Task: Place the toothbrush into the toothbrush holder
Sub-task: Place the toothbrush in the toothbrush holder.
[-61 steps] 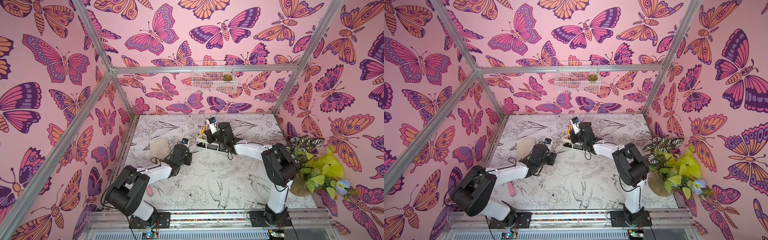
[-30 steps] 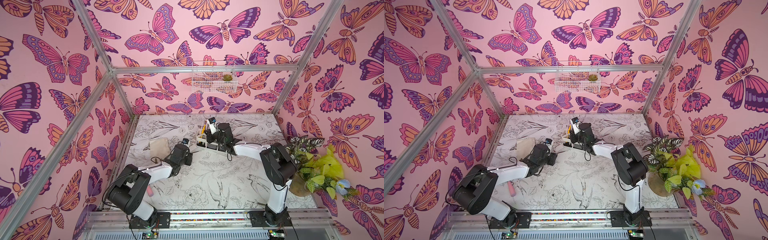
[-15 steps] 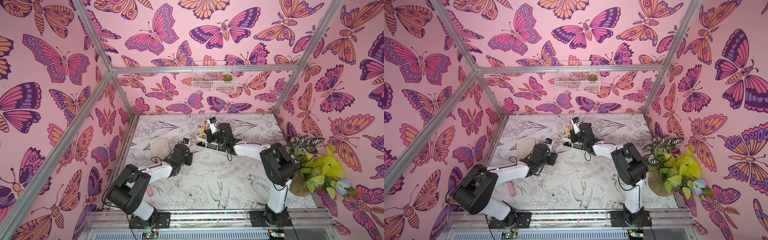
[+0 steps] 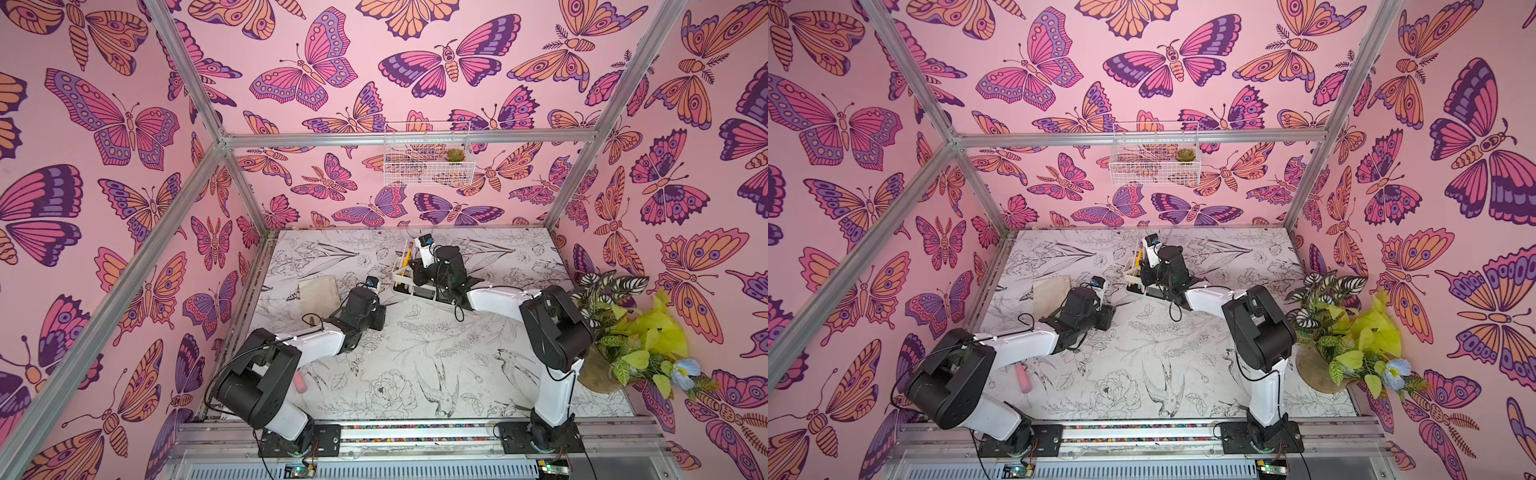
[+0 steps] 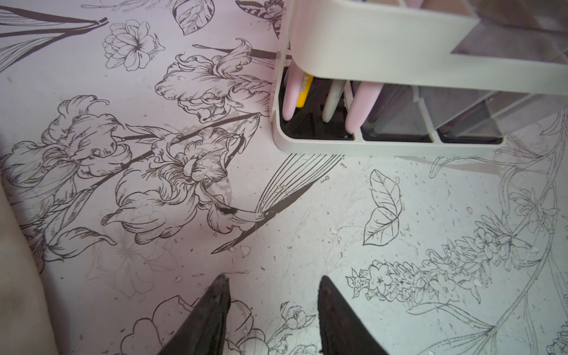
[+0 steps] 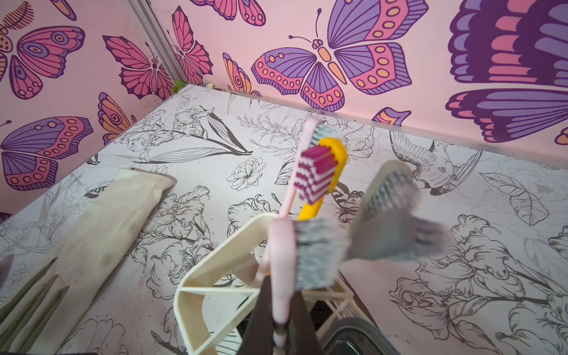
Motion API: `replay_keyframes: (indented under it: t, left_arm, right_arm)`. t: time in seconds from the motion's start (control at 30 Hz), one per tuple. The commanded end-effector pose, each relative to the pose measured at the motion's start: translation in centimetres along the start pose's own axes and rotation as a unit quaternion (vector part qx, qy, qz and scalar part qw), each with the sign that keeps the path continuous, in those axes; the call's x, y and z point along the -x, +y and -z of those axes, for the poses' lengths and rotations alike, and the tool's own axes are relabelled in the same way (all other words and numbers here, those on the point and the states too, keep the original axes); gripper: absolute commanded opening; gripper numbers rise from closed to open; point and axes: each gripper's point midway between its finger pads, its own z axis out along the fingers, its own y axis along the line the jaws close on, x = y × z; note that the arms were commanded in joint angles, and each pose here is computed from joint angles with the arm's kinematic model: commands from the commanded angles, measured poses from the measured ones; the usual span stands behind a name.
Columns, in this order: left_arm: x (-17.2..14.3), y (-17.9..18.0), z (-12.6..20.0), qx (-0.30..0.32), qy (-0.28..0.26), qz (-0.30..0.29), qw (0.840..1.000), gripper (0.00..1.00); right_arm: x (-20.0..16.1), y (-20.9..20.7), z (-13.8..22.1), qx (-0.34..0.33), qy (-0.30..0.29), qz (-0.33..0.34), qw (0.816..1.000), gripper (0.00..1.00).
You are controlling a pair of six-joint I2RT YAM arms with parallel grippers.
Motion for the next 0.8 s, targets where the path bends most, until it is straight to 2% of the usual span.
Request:
replay_keyframes:
  t: [0.0, 0.5, 0.6, 0.67, 0.77]
  left_arm:
    - [-0.3, 0.1, -0.3, 0.000, 0.011, 0.001, 1.000, 0.49]
    - [-0.2, -0.1, -0.3, -0.004, 0.011, 0.002, 1.000, 0.49]
    - [-0.3, -0.1, -0.4, -0.004, 0.013, 0.001, 1.000, 0.49]
    - [-0.3, -0.1, -0.4, -0.005, 0.012, 0.001, 1.000, 0.49]
    - [-0.2, -0.2, -0.3, -0.009, 0.012, 0.001, 1.000, 0.49]
  right_arm:
    - [-0.7, -0.4, -0.6, -0.011, 0.007, -0.005, 1.000, 0.00]
    - [-2.0, -0.8, -0.4, -0.022, 0.027, 0.007, 0.999, 0.00]
    - [-2.1, -0.7, -0.3, -0.020, 0.027, 0.006, 0.999, 0.07]
    - [-1.7, -0.7, 0.1, -0.021, 0.017, 0.005, 1.000, 0.17]
    - [-1.2, -0.6, 0.3, -0.022, 0.011, 0.007, 1.000, 0.20]
